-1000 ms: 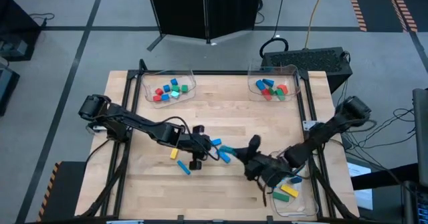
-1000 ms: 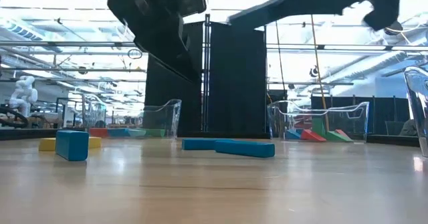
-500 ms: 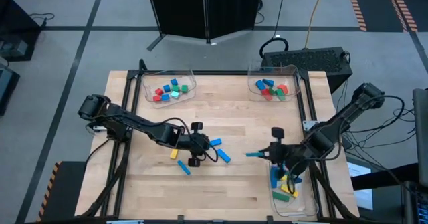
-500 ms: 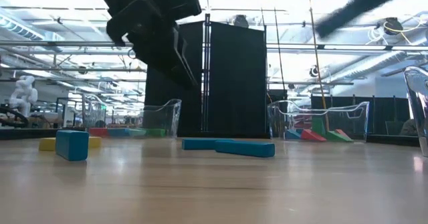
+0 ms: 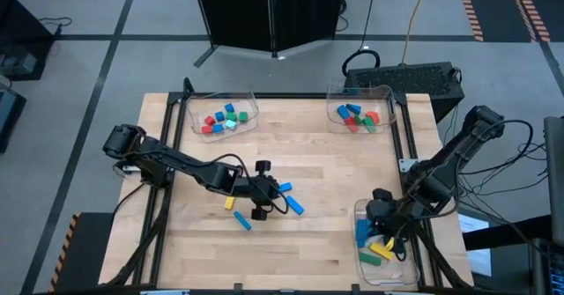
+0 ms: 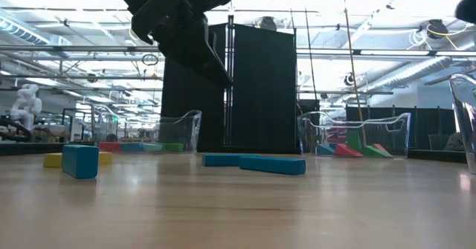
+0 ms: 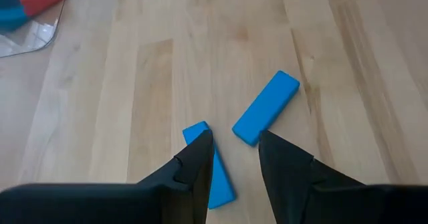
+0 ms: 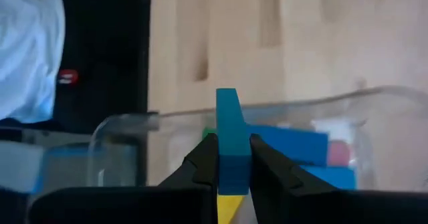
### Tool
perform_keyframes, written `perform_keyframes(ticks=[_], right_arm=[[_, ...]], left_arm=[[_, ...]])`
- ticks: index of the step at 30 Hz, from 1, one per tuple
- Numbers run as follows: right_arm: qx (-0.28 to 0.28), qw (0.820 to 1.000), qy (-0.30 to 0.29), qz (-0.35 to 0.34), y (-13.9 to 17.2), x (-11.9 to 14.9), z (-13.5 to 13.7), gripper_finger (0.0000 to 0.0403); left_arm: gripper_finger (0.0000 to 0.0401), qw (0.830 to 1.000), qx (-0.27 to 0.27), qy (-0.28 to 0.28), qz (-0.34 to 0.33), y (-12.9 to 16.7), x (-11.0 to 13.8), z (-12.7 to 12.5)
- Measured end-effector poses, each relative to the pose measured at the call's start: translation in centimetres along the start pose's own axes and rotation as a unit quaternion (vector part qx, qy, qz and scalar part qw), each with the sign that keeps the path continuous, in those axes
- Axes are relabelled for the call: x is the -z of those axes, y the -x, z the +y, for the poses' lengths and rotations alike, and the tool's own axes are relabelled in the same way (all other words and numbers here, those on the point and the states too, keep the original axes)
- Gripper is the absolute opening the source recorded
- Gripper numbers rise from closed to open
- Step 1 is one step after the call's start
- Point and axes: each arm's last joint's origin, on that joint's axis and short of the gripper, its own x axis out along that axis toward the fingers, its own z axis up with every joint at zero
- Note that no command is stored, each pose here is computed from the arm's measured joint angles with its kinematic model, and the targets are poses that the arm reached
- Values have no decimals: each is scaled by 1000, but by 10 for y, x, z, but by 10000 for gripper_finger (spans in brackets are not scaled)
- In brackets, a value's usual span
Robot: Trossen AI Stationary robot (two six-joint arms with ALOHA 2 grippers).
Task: Sort blocks by size
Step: Put the blue rectangular block into the bottom right transparent bin
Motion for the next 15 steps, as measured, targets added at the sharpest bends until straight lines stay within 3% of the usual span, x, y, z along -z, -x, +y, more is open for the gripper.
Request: perform_keyframes(ticks=[15], right_arm=[[-20, 993, -70, 92, -8, 20, 14, 48]], left_arm=[[123, 999, -16, -6, 33, 0, 6, 4]])
